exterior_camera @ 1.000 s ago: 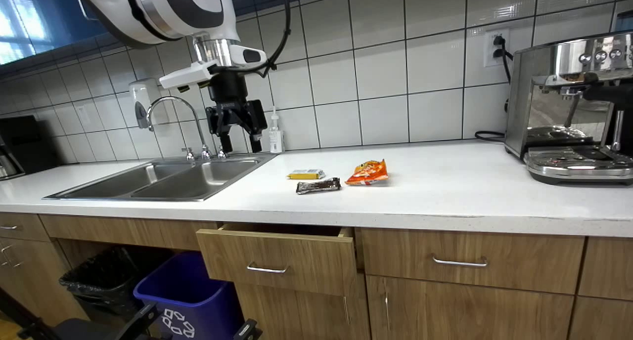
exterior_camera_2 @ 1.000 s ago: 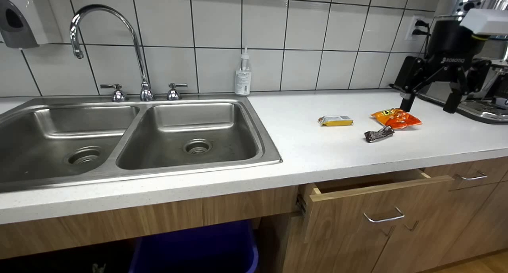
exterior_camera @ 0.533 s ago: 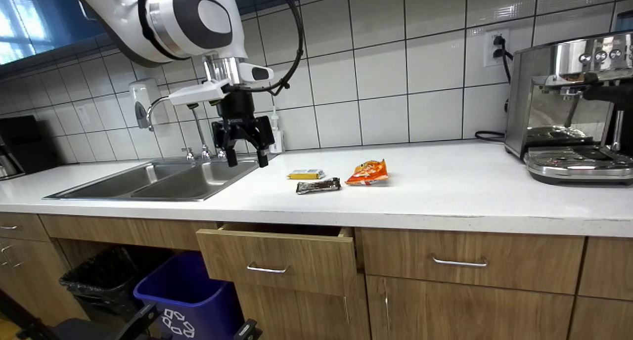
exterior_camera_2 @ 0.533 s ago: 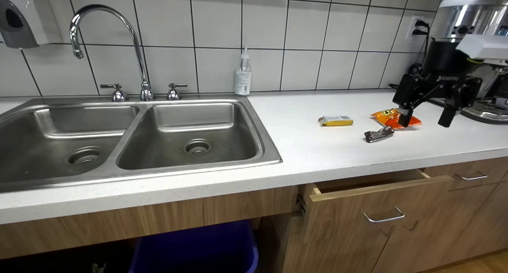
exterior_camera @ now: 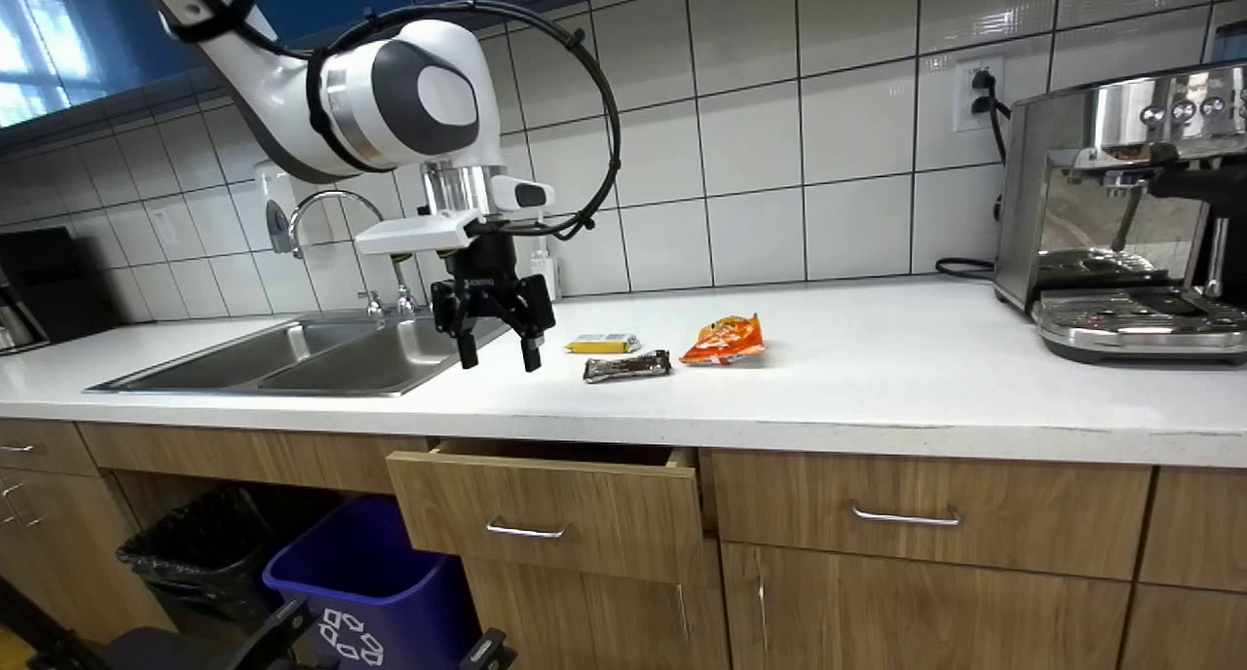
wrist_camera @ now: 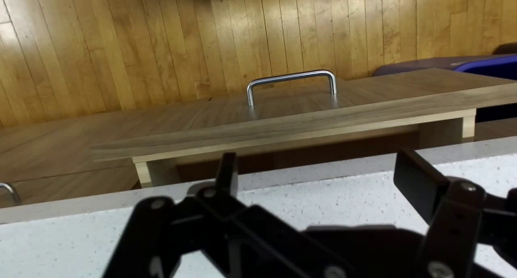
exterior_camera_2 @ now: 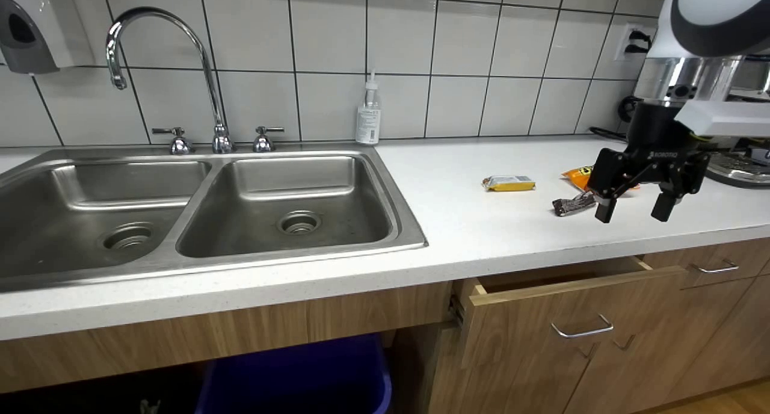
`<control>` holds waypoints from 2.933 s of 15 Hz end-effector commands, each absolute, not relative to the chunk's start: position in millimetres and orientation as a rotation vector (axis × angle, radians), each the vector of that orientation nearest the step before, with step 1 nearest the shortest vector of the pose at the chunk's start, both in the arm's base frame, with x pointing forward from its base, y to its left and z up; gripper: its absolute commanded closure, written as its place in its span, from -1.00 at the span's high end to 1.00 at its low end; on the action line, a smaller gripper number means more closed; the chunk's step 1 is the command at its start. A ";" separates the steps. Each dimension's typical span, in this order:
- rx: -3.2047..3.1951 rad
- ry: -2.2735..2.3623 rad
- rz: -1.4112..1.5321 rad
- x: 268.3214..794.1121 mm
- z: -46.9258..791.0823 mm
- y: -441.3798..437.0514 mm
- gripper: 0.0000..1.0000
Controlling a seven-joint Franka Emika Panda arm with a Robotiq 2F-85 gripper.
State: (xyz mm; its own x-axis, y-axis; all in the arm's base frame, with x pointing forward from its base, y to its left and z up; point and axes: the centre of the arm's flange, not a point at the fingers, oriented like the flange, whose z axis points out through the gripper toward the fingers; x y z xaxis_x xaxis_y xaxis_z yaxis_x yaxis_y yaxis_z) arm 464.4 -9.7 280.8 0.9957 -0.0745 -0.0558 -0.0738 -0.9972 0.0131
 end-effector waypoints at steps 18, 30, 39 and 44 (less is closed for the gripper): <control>3.073 0.083 -0.150 505.3 196.9 -3.0 1.00; 3.073 0.113 -0.109 512.3 170.4 7.7 1.00; 3.075 0.089 -0.081 514.1 146.2 5.0 1.00; 3.095 0.072 -0.043 507.7 148.9 6.6 1.00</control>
State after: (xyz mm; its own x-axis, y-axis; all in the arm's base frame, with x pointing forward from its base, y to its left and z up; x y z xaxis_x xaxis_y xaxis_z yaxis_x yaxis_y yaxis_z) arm 507.7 2.2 155.5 0.9961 0.0485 -0.0737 0.0525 -0.9972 0.0528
